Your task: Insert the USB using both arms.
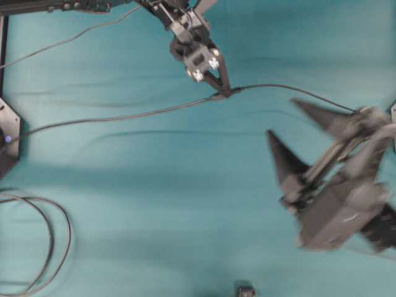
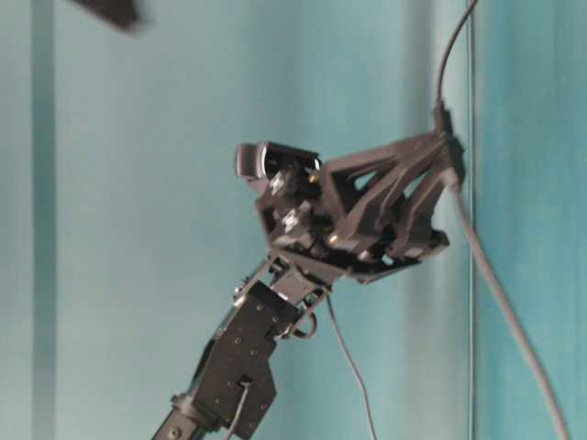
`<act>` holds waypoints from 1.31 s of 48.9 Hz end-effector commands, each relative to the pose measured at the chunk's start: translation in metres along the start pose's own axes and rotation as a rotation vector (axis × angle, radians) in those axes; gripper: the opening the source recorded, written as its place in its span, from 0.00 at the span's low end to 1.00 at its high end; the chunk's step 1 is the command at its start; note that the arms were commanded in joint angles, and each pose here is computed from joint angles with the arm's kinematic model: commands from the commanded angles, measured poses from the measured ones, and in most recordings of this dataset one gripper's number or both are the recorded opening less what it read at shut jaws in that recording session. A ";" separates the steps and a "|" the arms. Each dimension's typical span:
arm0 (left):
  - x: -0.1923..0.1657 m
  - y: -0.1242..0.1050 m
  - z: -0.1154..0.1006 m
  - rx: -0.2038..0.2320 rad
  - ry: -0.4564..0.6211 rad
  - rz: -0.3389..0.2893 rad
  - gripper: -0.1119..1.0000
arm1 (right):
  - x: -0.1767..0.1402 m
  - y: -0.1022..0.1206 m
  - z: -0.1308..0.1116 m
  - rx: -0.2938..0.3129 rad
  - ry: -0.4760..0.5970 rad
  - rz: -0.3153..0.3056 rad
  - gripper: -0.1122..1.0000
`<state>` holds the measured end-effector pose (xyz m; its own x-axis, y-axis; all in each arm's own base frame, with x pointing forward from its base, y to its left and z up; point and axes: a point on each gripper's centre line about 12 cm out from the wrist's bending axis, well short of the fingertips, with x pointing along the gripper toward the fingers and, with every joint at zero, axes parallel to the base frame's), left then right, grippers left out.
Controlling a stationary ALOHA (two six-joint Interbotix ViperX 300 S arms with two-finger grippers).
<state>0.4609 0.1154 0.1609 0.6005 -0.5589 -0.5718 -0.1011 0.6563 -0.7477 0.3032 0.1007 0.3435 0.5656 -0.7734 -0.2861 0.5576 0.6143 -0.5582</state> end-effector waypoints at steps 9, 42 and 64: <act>0.017 -0.023 -0.003 0.157 -0.040 0.128 0.35 | -0.009 -0.092 0.013 0.417 -0.015 0.036 0.81; 0.060 -0.020 -0.049 0.324 0.103 0.389 0.35 | 0.016 -0.119 -0.017 0.554 -0.033 0.068 0.81; 0.048 -0.043 -0.035 0.326 0.025 0.380 0.82 | 0.015 -0.123 -0.017 0.562 -0.038 0.075 0.82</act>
<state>0.4617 0.0454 0.1169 0.4850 -0.2690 -0.8321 -0.0772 0.9346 -0.3471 0.2341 0.0117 0.3886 0.6265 -0.7261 -0.2832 0.7461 0.6639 -0.0517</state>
